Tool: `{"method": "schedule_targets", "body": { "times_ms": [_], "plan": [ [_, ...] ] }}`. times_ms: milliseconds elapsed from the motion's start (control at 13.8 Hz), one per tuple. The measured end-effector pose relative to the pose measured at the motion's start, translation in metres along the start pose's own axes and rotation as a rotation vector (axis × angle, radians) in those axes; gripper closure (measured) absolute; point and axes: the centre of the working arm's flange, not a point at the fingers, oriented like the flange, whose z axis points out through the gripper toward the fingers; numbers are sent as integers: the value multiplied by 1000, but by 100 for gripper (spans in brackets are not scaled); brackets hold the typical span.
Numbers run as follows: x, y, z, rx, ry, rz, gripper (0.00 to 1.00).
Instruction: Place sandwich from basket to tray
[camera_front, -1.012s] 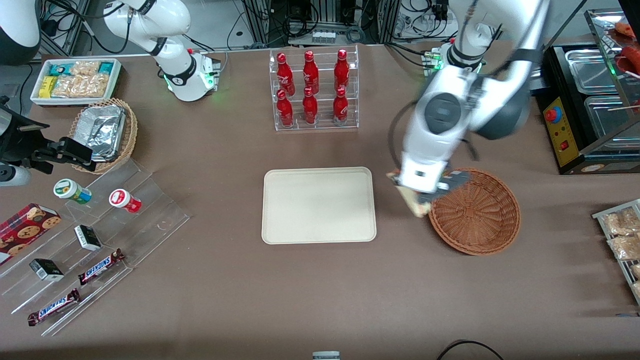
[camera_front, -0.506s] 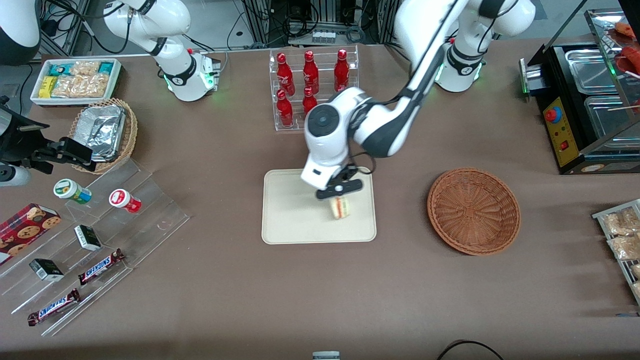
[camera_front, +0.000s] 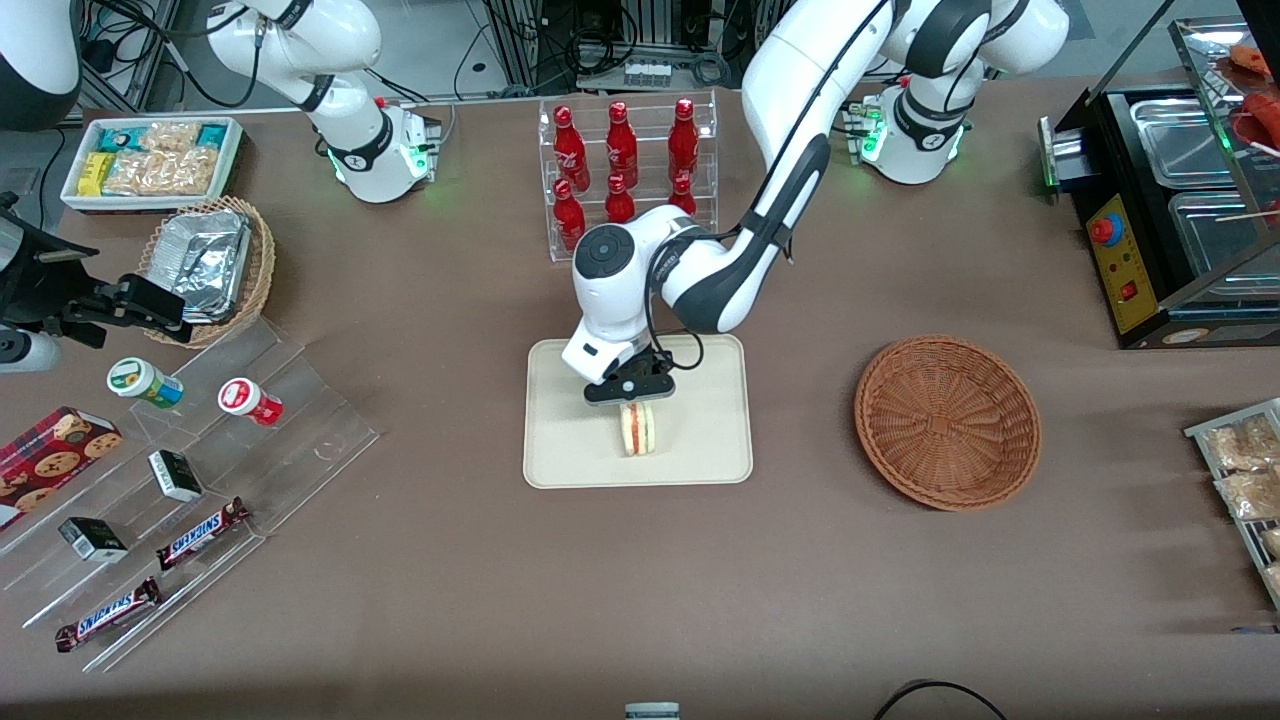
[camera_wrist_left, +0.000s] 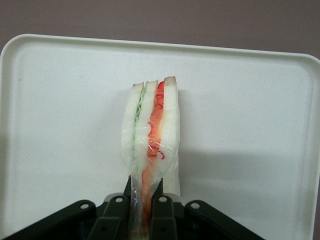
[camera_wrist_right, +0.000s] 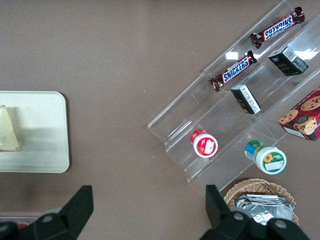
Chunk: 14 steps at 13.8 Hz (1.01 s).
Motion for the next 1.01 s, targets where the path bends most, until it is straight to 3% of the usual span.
{"method": "schedule_targets", "body": {
  "times_ms": [217,289,506,795,867,1012],
  "plan": [
    [-2,2,5,5,-3,28,85],
    [-2,2,5,4,-2,29,80],
    [4,4,-6,-5,9,23,49],
    [20,-9,-72,19,0,-17,8],
    [31,-23,-99,29,-13,-48,0],
    [60,-68,-158,50,-38,-121,0]
  ]
}}
